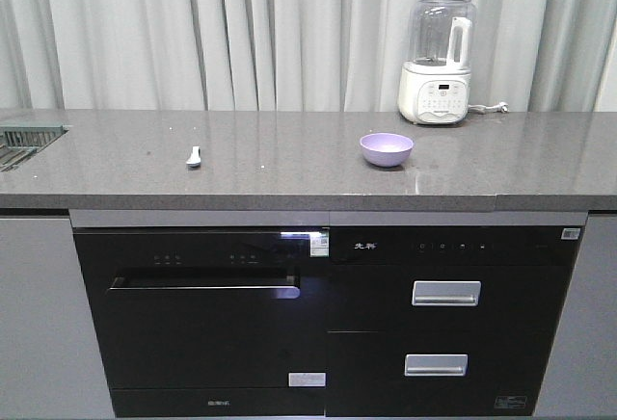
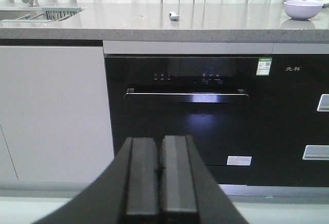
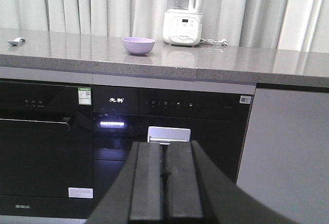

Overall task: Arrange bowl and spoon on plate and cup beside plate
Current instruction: 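Drive the base toward the counter with the lavender bowl and spoon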

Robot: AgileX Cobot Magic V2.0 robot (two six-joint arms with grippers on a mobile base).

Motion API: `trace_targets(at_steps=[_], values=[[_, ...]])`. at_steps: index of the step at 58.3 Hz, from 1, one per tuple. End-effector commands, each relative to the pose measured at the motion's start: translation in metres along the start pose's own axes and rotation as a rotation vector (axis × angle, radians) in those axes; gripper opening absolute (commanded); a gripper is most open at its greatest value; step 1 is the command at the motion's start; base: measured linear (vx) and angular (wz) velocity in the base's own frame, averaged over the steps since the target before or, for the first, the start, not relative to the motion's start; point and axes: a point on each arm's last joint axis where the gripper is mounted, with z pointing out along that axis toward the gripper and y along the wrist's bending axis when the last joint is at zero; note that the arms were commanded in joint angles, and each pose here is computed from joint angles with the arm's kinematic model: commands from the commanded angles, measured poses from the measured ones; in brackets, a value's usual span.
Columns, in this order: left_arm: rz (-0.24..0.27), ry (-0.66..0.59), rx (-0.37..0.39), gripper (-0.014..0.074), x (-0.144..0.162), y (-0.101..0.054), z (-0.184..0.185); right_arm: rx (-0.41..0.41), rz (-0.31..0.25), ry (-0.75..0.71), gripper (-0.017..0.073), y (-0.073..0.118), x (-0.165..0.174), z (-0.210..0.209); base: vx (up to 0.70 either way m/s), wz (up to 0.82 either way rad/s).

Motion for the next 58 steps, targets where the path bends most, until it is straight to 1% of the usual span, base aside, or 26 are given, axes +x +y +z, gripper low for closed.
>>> trace_targets(at_steps=[1, 58], values=[[-0.017, -0.071, -0.003, -0.0006, -0.0001, 0.0004, 0.0005, 0.006, -0.014, -0.085, -0.0009, -0.0001, -0.0049, -0.0007, 0.00, 0.00], [-0.017, -0.071, -0.003, -0.0006, -0.0001, 0.0004, 0.0005, 0.006, -0.014, -0.085, -0.0009, -0.0001, -0.0049, -0.0007, 0.00, 0.00]])
